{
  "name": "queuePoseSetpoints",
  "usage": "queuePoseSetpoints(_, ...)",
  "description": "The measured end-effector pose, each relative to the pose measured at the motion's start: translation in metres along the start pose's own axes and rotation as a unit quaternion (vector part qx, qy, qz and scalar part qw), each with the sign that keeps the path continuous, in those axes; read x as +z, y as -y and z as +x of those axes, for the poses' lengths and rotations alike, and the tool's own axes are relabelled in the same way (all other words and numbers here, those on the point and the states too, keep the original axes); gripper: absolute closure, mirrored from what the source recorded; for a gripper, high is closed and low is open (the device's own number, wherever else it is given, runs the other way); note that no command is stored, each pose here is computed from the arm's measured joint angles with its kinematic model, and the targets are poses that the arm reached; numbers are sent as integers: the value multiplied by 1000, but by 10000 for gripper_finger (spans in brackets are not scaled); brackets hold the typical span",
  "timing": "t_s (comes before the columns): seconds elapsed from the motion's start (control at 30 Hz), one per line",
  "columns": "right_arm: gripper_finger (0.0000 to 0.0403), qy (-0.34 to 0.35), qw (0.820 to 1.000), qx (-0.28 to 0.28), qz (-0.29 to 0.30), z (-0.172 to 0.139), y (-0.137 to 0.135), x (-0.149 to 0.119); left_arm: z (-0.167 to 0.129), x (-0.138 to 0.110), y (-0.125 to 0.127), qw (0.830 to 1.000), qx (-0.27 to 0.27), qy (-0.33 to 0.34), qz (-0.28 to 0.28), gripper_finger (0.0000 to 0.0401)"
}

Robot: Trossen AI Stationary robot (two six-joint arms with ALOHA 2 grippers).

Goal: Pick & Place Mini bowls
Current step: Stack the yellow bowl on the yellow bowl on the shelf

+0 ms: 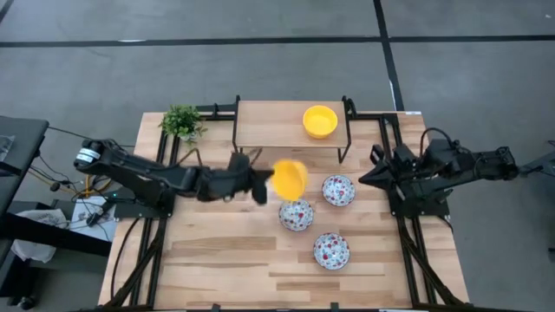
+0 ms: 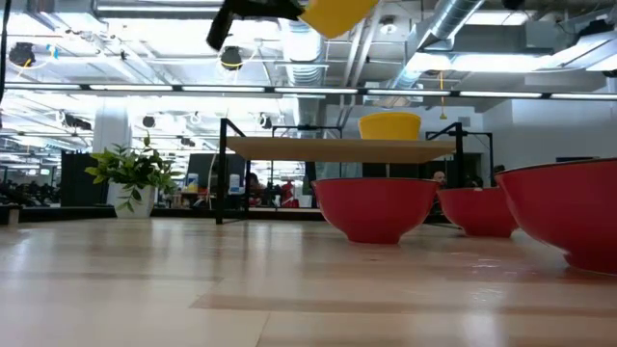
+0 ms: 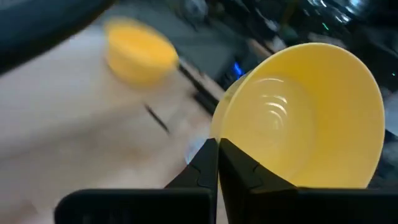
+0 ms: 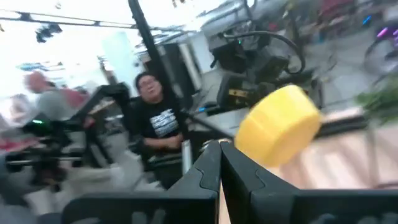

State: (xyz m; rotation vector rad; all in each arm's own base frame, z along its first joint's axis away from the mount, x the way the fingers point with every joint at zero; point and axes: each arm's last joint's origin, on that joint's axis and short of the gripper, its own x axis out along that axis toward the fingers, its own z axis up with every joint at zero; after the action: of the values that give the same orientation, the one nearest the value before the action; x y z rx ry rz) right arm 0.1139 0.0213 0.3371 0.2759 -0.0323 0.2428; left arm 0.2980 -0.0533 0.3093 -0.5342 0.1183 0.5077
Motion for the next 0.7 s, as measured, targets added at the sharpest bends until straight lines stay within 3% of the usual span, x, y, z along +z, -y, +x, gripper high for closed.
queuePoseSetpoints(0.17, 403, -24, 993, -102, -53, 17, 0, 23, 14, 40, -12, 993, 71, 71, 56, 398)
queuePoseSetpoints(0.3, 403, -46, 974, -207, -84, 41, 4, 38, 24, 69, -24, 985, 102, 103, 95, 398)
queuePoseSetpoints(0.57, 400, -83, 923, -348, -140, 105, 19, 63, 39, 101, -51, 977, 87, 130, 147, 398)
queuePoseSetpoints(0.7, 373, -108, 902, -392, -144, 133, 36, 70, 42, 106, -57, 971, 84, 130, 180, 398)
